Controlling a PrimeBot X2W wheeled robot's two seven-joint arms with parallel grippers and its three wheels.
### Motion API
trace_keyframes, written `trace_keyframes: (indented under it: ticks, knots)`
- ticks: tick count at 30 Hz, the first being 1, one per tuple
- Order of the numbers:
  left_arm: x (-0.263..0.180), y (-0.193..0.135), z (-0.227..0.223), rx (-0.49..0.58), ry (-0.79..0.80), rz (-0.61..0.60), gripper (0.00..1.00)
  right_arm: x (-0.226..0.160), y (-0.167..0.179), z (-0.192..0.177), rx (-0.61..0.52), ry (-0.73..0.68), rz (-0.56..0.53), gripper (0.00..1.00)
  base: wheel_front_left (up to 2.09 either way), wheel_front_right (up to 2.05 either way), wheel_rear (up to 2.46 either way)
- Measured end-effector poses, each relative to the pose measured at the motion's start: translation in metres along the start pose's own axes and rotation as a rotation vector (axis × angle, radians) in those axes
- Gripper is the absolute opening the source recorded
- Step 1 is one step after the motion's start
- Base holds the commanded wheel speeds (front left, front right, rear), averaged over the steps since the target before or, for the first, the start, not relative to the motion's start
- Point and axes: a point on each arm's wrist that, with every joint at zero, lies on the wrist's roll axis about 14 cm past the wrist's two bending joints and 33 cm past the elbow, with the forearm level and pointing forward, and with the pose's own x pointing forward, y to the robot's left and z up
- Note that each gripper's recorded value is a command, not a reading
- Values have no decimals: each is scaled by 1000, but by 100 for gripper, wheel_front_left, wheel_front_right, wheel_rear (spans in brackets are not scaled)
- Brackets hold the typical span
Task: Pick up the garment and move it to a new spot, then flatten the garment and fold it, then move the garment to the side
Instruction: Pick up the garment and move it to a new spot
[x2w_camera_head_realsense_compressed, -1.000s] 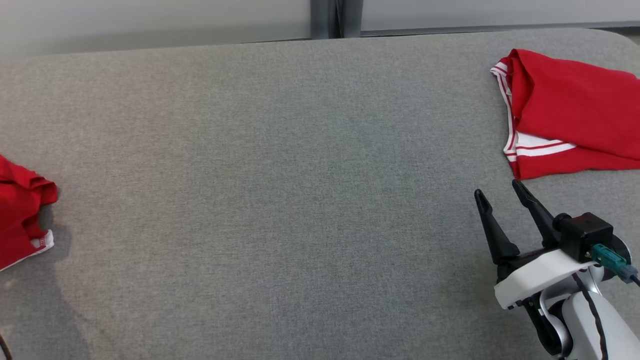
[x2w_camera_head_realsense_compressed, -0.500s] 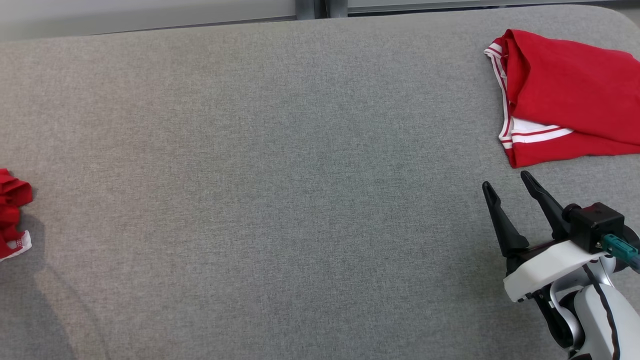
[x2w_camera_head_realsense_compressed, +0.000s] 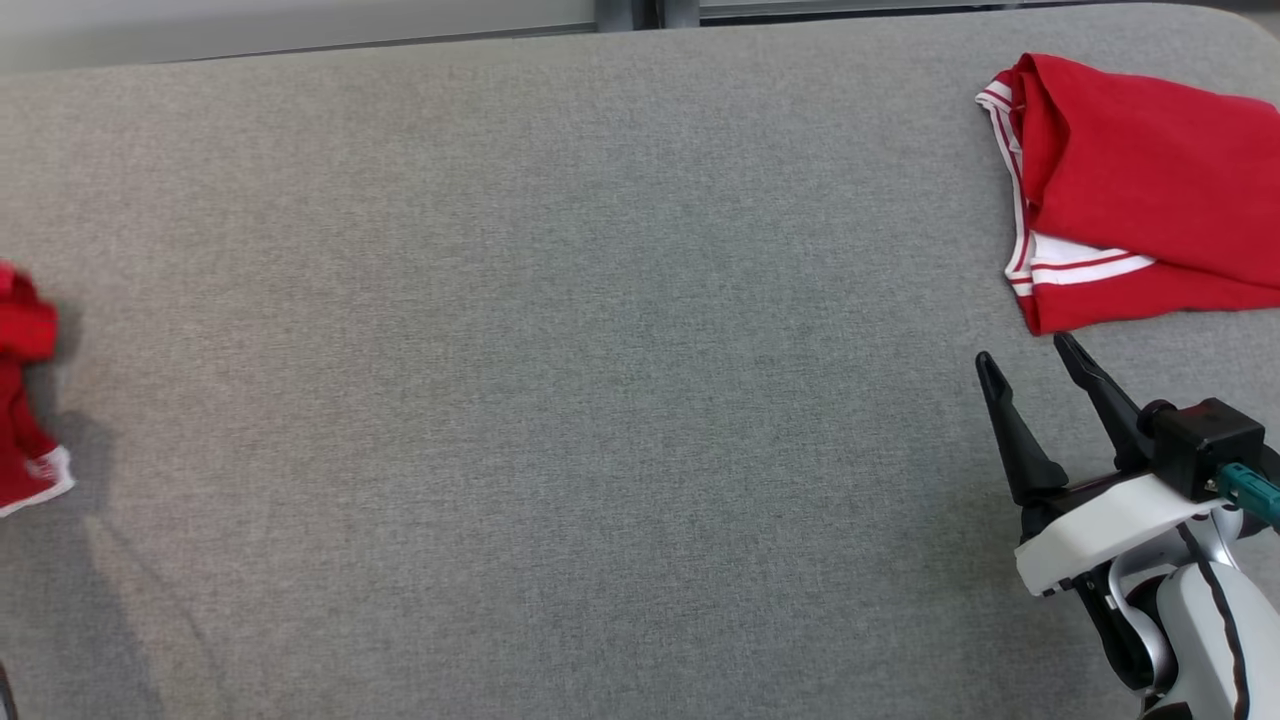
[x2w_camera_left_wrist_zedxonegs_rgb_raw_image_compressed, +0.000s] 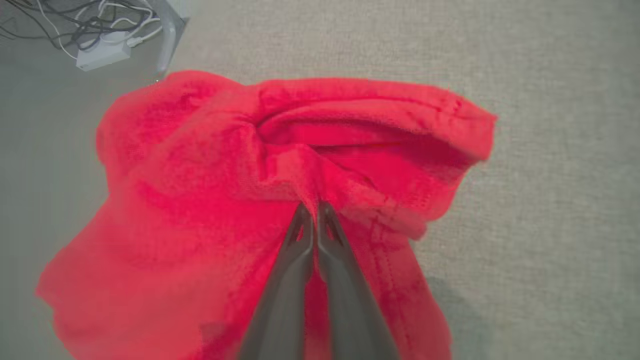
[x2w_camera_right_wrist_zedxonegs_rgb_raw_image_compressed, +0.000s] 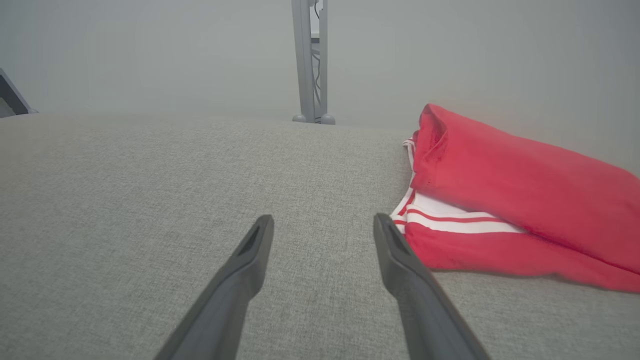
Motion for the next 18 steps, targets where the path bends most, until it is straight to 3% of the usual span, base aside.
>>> trace_keyframes:
  ticks: [5, 10, 18]
  knots:
    - [-18, -24, 52, 31, -204, -79, 0, 2, 9, 6, 8, -26, 17, 100, 0, 0, 0]
    - [-55, -67, 103, 130, -392, -200, 0, 0, 19, 15, 18, -59, 34, 100, 0, 0, 0]
    - [-108, -153, 135, 319, -573, -423, 0, -7, 23, 24, 37, -92, 32, 100, 0, 0, 0]
